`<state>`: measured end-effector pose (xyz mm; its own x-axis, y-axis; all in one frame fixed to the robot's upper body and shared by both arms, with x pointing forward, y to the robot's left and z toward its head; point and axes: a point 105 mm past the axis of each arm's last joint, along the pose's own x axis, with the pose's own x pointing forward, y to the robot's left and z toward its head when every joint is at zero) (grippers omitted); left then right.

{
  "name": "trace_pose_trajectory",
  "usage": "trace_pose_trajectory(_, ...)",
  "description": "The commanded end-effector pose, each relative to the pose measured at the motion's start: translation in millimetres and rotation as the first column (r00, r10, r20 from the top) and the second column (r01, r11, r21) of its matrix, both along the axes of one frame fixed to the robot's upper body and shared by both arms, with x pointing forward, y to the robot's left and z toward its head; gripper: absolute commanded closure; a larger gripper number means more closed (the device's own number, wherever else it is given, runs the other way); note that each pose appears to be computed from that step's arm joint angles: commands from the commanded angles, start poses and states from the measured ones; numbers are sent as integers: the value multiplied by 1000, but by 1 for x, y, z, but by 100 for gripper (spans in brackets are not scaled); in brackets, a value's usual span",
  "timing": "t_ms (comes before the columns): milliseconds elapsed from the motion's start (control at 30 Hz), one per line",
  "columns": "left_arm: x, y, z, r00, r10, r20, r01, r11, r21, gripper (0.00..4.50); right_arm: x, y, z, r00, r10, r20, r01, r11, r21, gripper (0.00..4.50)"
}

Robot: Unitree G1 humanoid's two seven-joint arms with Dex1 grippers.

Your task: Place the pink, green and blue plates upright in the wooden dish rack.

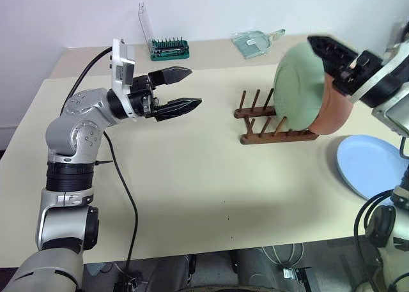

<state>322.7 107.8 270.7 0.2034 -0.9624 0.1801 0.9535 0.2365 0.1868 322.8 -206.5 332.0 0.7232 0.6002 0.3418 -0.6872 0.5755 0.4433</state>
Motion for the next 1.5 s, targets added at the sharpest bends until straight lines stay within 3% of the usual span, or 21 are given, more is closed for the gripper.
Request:
trace_pose_trajectory(33, -8, -3, 15, 998, -29, 58, 30, 999, -12, 0, -38, -3, 50, 955, 38, 294, -39, 999, -3, 5)
trace_pose_trajectory(133, -10, -3, 11, 998, -40, 53, 40, 999, 3, 0, -45, -4, 38, 948, 47, 316, 17, 980, -197, 5)
trace_pose_trajectory(233, -9, -3, 12, 998, -44, 43, 44, 999, -5, 0, -32, -9, 29, 959, -15, 284, 71, 979, -189, 5)
trace_pose_trajectory(333, -9, -4, 11, 998, -47, 41, 48, 999, -6, 0, -37, -13, 44, 945, -6, 327, 46, 993, -113, 5)
trace_pose_trajectory(500, -9, -1, 12, 998, -40, 39, 41, 999, -14, 0, -48, -23, 44, 928, -6, 373, 83, 978, -191, 5)
trace_pose_trajectory(933, -9, -4, 14, 998, -51, 36, 52, 999, -17, 0, -50, -18, 42, 925, 9, 379, 67, 980, -187, 5)
trace_pose_trajectory(1000, -11, -5, 12, 998, -59, 38, 59, 998, -3, 0, -55, -16, 29, 945, 74, 320, 18, 962, -274, 5)
trace_pose_trajectory(1033, -12, -6, 11, 997, -68, 32, 68, 998, 4, 0, -56, -18, 15, 957, 84, 277, 27, 927, -373, 5)
trace_pose_trajectory(1100, -22, -6, -1, 992, -126, -7, 126, 990, 68, 0, -68, -35, -42, 991, 100, 87, -14, 733, -680, 5)
trace_pose_trajectory(1133, -25, -7, -9, 989, -146, -25, 147, 983, 109, 0, -77, -39, -52, 993, 115, 5, -78, 702, -708, 5)
trace_pose_trajectory(1200, -28, -7, -18, 986, -160, -40, 164, 975, 150, 0, -87, -42, -53, 989, 139, -47, -132, 707, -694, 5)
trace_pose_trajectory(1233, -32, -8, -23, 981, -184, -57, 191, 966, 174, 0, -89, -47, -56, 991, 120, -61, -126, 673, -729, 5)
trace_pose_trajectory(1333, -40, -14, -37, 970, -234, -61, 242, 937, 252, 0, -95, -73, -90, 988, 7, -154, -141, 442, -886, 5)
trace_pose_trajectory(1400, -40, -19, -37, 969, -246, -25, 244, 932, 268, 0, -98, -80, -104, 980, -39, -195, -161, 423, -892, 5)
trace_pose_trajectory(1500, -41, -26, -36, 963, -271, 12, 258, 928, 268, 0, -100, -88, -128, 971, -82, -225, -185, 337, -923, 5)
